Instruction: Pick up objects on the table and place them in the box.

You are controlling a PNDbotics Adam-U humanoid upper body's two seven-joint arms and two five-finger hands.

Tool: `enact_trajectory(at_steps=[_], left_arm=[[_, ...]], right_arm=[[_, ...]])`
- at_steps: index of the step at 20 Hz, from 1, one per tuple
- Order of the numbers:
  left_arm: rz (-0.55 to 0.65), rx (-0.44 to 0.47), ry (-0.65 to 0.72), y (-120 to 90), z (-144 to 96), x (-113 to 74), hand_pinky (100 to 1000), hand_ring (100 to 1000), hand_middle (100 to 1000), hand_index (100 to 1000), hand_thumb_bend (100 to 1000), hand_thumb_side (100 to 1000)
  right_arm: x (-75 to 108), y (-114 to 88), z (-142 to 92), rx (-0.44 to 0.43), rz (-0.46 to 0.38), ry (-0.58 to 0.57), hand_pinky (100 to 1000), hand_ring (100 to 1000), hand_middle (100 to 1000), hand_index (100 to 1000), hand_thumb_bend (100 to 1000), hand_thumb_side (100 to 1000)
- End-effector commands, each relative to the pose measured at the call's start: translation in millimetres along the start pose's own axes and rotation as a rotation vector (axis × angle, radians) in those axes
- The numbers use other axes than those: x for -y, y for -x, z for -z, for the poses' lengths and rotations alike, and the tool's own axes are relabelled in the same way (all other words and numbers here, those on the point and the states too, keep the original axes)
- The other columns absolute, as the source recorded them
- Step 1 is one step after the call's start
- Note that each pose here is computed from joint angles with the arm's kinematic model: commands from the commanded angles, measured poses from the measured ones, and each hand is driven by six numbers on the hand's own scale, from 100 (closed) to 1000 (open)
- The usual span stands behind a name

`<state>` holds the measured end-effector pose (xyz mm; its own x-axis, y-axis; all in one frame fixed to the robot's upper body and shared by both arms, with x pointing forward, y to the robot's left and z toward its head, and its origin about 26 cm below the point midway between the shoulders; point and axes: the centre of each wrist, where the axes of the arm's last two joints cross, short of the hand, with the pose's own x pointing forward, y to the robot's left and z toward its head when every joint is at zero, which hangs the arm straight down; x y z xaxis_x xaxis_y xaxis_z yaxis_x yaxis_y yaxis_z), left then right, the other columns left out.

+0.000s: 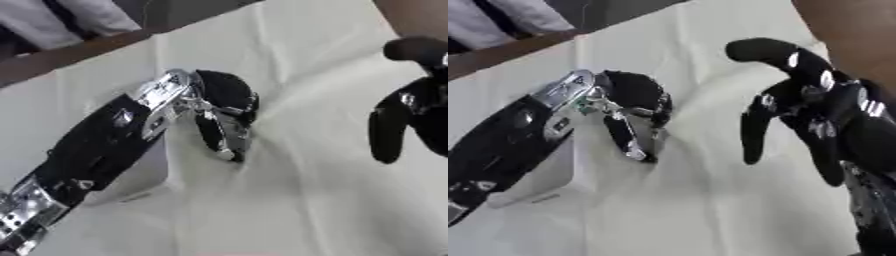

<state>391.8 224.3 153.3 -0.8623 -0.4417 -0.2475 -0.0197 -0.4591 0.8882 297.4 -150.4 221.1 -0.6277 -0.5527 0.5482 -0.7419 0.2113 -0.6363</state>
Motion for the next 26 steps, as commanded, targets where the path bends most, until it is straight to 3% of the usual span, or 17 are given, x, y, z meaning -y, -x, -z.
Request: enact_trajectory(at_steps=[1, 5, 14, 19, 26], left_arm=[[0.067, 0.047, 0.029, 3.7, -10.3, 1.3, 100, 100, 115, 214, 100, 100], [0.061, 0.036, -0.118, 2.6, -11.3, 1.1, 100, 100, 100, 202, 100, 100], [0.090, -0.006, -0.182, 9.1, -19.2, 3.6, 100, 100, 100, 206, 119, 100], [0.115, -0.063, -0.274, 15.8, -38.0, -10.1, 100, 100, 101, 203, 156, 100], [0.218, -0.206, -0.492, 12.1, -86.7, -47.1, 100, 100, 100, 195, 277, 100]], right_arm=[[2.5, -4.9, 2.7, 0.030, -0.043, -0.050, 385, 483, 971, 213, 100, 886], [2.0, -4.5, 2.7, 0.031, -0.039, -0.048, 386, 483, 969, 218, 100, 887], [-0.2, -3.2, 0.5, 0.026, -0.028, -0.032, 386, 483, 965, 224, 100, 887], [-1.1, -2.6, -0.7, 0.024, -0.024, -0.021, 386, 482, 963, 229, 100, 886], [-1.8, -1.8, -3.3, 0.019, -0.024, -0.003, 386, 482, 959, 242, 100, 886]])
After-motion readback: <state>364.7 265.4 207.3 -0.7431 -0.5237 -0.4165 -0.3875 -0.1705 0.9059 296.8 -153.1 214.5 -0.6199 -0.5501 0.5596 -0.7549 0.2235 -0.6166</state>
